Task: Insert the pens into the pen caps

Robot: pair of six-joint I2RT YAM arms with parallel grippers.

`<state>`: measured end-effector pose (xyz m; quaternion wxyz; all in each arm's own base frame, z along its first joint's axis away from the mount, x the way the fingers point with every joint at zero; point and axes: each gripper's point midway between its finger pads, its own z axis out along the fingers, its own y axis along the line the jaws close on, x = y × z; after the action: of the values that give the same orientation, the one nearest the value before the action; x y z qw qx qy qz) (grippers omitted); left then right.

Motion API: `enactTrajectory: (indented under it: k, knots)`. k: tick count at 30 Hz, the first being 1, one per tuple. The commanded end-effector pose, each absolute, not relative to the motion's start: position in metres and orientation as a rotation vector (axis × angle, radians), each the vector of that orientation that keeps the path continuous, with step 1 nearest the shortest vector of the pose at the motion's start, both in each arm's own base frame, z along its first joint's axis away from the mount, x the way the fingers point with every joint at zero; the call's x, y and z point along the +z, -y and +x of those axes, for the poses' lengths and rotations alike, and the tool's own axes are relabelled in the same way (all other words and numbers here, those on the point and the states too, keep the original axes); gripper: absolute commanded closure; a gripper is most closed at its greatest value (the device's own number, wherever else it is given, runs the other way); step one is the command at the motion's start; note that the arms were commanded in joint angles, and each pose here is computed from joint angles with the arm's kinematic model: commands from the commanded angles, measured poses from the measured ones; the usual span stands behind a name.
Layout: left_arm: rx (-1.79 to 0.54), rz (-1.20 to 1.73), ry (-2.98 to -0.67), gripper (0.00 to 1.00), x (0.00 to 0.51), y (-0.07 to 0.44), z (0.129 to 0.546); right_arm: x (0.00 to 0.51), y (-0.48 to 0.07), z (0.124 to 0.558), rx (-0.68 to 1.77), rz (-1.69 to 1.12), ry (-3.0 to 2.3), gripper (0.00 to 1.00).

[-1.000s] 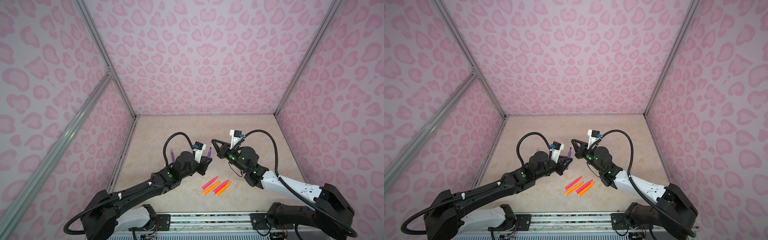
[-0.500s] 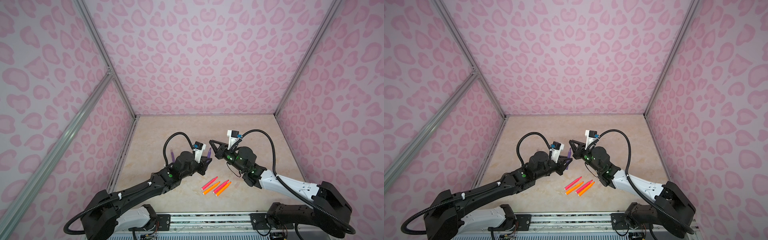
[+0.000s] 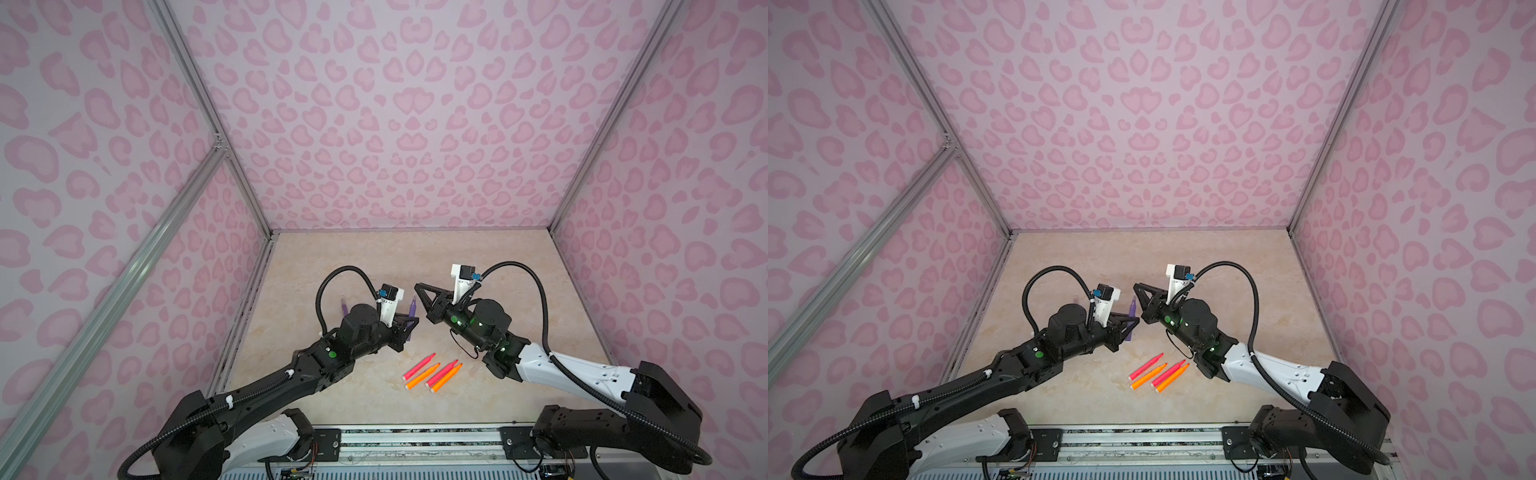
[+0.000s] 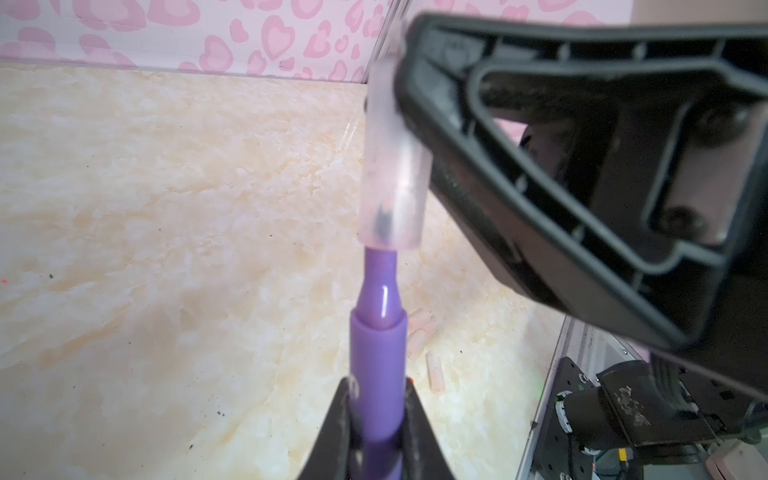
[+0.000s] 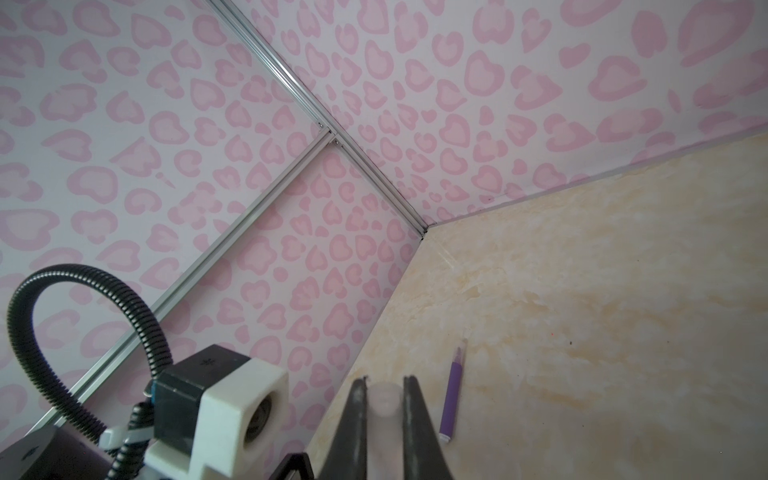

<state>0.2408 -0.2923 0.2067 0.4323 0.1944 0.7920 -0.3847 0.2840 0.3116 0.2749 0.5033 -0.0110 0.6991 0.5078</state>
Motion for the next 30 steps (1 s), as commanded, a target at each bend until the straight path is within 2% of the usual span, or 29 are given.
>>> enactTrajectory:
  k: [1,15,18,24,30]
  knots:
    - [-0.996,0.479,-1.911,0.96,0.222,0.294,0.241,0.274,-0.319,0.279,1.232,-0.063,-1.686,1.00]
    - [-0.952,0.450,-1.887,0.96,0.229,0.283,0.242,0.270,-0.328,0.274,1.253,-0.085,-1.713,0.97]
    - [-0.954,0.449,-1.887,0.96,0.229,0.283,0.242,0.270,-0.330,0.271,1.266,-0.099,-1.713,0.87]
    - [-0.946,0.477,-1.897,0.96,0.226,0.287,0.241,0.279,-0.332,0.269,1.276,-0.123,-1.707,0.55]
    - [-0.917,0.489,-1.916,0.96,0.222,0.290,0.243,0.279,-0.318,0.274,1.221,-0.072,-1.684,0.43]
